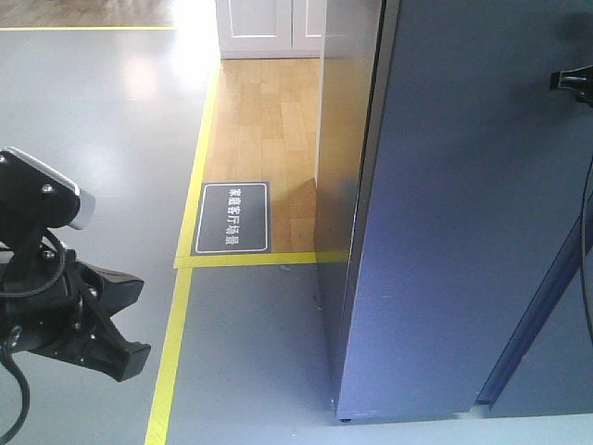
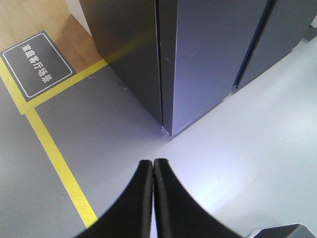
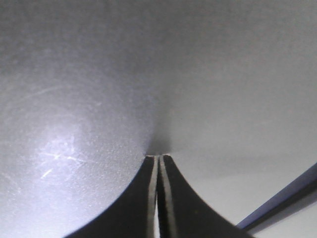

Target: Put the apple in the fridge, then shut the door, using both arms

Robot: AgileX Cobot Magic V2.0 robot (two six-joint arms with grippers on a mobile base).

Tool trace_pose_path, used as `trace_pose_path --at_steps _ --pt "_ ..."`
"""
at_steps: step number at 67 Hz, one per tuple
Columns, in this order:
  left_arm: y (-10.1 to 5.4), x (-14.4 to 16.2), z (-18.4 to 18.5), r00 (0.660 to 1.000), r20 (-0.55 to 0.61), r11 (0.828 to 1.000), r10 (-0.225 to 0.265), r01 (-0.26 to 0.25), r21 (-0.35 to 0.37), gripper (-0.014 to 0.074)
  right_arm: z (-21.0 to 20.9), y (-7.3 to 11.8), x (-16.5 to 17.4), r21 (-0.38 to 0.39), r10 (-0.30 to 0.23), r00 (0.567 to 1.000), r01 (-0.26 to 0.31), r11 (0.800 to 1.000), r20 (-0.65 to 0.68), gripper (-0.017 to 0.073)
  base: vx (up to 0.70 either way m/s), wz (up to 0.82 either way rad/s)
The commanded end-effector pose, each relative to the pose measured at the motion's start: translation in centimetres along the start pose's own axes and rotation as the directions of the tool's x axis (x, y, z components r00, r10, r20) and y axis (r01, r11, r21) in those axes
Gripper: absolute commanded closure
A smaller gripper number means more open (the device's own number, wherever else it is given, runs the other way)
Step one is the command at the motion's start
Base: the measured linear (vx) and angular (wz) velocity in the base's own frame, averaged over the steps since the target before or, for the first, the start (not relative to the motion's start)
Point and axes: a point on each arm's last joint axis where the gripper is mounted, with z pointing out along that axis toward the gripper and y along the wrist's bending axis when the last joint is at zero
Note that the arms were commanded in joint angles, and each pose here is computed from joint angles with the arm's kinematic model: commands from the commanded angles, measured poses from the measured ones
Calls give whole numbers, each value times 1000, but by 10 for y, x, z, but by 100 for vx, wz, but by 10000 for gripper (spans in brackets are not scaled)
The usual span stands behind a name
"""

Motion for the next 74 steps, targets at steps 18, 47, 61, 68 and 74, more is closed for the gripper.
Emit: trace_pose_path --at_steps 18,47,61,68,74 --pt "-1 -12 -10 995 97 1000 -4 3 12 600 -61 31 9 70 -93 985 84 994 145 562 0 0" --pt "-1 -12 -10 995 97 1000 -4 3 12 600 -121 95 87 -57 -143 988 146 988 49 562 0 0" --pt "-1 -12 -10 995 97 1000 -4 3 12 600 -158 110 128 -115 -154 988 153 981 0 562 0 0" --pt "-1 -12 -10 995 97 1000 -4 3 12 600 -175 111 150 -122 -194 980 188 975 -38 562 0 0" --pt "-1 -12 -10 995 97 1000 -4 3 12 600 -191 108 164 -110 -158 985 150 983 -67 562 0 0"
